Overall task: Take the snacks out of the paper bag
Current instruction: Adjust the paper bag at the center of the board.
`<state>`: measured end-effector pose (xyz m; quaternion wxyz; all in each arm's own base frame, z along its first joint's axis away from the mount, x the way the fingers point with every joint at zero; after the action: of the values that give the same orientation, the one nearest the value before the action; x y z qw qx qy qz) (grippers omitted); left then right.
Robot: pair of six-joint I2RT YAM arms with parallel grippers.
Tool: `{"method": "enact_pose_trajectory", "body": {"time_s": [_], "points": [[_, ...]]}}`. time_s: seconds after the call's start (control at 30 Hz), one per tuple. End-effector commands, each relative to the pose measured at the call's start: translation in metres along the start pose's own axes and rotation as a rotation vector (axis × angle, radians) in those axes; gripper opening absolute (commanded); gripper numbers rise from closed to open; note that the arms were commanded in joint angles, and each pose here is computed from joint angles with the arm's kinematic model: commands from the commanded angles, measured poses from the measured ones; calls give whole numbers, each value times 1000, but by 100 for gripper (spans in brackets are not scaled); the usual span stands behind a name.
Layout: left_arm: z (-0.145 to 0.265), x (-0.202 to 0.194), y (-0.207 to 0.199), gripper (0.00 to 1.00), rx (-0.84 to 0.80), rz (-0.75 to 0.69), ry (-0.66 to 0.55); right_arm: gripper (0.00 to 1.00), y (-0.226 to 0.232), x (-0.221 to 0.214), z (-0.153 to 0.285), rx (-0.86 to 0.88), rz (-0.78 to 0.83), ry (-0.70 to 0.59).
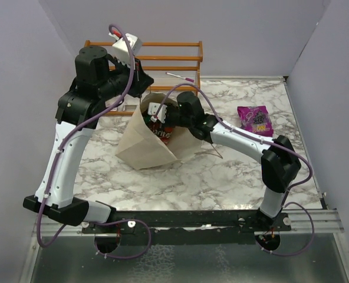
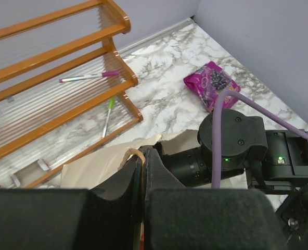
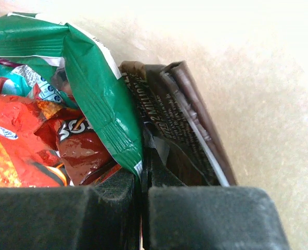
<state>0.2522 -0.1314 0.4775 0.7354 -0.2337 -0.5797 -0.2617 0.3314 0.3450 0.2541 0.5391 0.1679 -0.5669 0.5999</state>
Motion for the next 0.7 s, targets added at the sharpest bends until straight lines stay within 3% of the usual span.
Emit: {"method": "enact_pose_trajectory", "body": {"time_s": [0.0, 0.13, 0.4, 0.67], "points": [[1, 18, -12, 0, -149, -57, -157, 1, -3, 22, 6, -9, -62, -82], [-13, -20, -25, 0, -330, 75, -118, 1, 8, 15, 17, 9, -95, -62], [2, -58, -53, 0, -559, 310, -223, 1, 28, 12, 48, 50, -146, -62], [2, -74, -50, 0, -456, 396, -163, 1, 44, 9, 75, 65, -168, -91]]}}
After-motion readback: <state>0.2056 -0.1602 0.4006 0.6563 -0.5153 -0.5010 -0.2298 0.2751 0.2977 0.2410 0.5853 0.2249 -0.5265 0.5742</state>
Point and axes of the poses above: each gripper's point midway between its finger pads, its own z axis back along the fingers, its own y axis along the line the jaws close on, x = y × z, the point moved 9 cm from there along z, back along the fingers, and after that the axes turned 7 degrees about -z, right-handed, at the moved point
